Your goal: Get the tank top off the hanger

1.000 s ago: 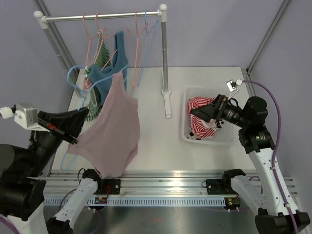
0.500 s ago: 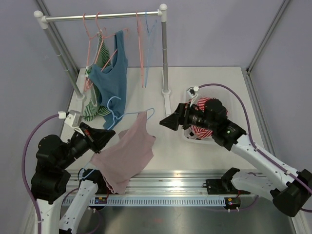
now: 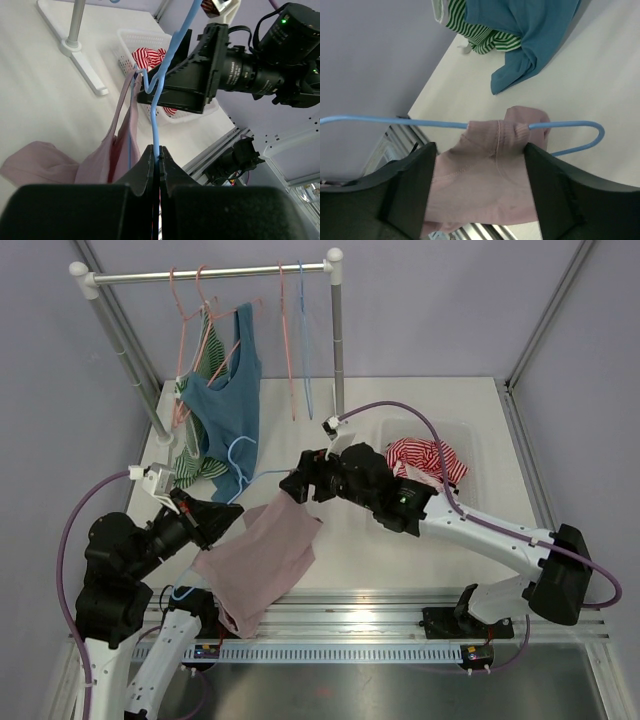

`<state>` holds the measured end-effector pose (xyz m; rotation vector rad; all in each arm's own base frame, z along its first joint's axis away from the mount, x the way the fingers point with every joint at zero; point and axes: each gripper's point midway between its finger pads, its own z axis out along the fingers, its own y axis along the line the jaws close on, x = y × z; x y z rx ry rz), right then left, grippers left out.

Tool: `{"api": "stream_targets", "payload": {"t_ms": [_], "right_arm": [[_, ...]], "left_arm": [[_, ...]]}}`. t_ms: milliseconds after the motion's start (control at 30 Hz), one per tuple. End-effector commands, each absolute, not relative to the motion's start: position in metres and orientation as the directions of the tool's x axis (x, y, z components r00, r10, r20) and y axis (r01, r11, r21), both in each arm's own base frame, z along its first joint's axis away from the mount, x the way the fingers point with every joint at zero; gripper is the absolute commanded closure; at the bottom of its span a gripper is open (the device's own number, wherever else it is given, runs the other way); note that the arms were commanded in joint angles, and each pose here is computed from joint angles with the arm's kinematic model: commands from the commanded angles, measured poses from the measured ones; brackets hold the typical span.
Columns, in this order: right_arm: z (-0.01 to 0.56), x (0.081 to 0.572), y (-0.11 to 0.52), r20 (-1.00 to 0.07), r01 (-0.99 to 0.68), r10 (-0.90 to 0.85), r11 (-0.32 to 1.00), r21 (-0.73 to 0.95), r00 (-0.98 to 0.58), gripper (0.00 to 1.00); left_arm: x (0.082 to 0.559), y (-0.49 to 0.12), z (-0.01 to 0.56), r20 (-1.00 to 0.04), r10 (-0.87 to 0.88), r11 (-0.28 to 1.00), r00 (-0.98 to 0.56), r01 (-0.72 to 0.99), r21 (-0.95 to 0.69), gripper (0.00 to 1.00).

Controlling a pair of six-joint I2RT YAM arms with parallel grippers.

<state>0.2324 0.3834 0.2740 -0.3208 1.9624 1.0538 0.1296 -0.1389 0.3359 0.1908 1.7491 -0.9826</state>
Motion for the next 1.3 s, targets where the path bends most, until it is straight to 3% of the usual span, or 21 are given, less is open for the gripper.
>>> {"api": "stream_targets", "payload": {"t_ms": [0,100,133,200,367,467,567,600,633,733,833,1100,1267], "right_arm": [[0.299,0.259,0.382,-0.840,-0.532,0.222,0.686,0.495,-0.495,0.27],[0.295,0.264,0.381,-0.848,-0.521,0.207,0.710,0.474,-0.489,0.43],[0.293,0.265,0.380,-0.849,-0.515,0.206,0.717,0.470,-0.487,0.56],[0.291,0.263,0.376,-0.851,-0.512,0.202,0.723,0.463,-0.485,0.64],[0.284,0.261,0.364,-0.859,-0.504,0.183,0.744,0.439,-0.478,0.96],[0.279,0.260,0.356,-0.865,-0.496,0.165,0.762,0.416,-0.473,0.91],[0.275,0.260,0.348,-0.873,-0.486,0.147,0.781,0.391,-0.466,0.91],[0.272,0.260,0.343,-0.879,-0.479,0.132,0.796,0.369,-0.458,0.99],[0.271,0.262,0.337,-0.882,-0.466,0.129,0.809,0.358,-0.453,1.00],[0.268,0.274,0.317,-0.888,-0.415,0.125,0.849,0.326,-0.443,1.00],[0.266,0.285,0.296,-0.886,-0.368,0.129,0.876,0.313,-0.445,0.92],[0.254,0.323,0.246,-0.877,-0.244,0.110,0.938,0.247,-0.469,0.95],[0.242,0.322,0.262,-0.845,-0.312,0.081,0.907,0.282,-0.529,1.00]], "left_arm": [[0.124,-0.146,0.362,-0.873,-0.339,0.594,-0.350,0.640,-0.488,1.00],[0.123,-0.144,0.361,-0.877,-0.335,0.604,-0.346,0.635,-0.481,1.00],[0.125,-0.143,0.360,-0.878,-0.333,0.615,-0.345,0.626,-0.479,1.00],[0.126,-0.140,0.358,-0.880,-0.329,0.632,-0.342,0.613,-0.474,1.00],[0.131,-0.136,0.352,-0.884,-0.315,0.661,-0.345,0.589,-0.465,1.00],[0.133,-0.134,0.351,-0.885,-0.315,0.672,-0.344,0.577,-0.464,1.00],[0.136,-0.132,0.348,-0.887,-0.308,0.689,-0.343,0.563,-0.457,1.00],[0.136,-0.131,0.347,-0.888,-0.304,0.694,-0.344,0.559,-0.454,1.00],[0.137,-0.131,0.347,-0.888,-0.301,0.696,-0.347,0.556,-0.453,1.00],[0.136,-0.131,0.344,-0.888,-0.291,0.698,-0.356,0.556,-0.452,1.00],[0.135,-0.130,0.344,-0.891,-0.283,0.703,-0.355,0.555,-0.444,1.00],[0.120,-0.138,0.352,-0.901,-0.255,0.652,-0.352,0.625,-0.429,1.00],[0.117,-0.139,0.365,-0.913,-0.273,0.643,-0.302,0.649,-0.407,1.00]]}}
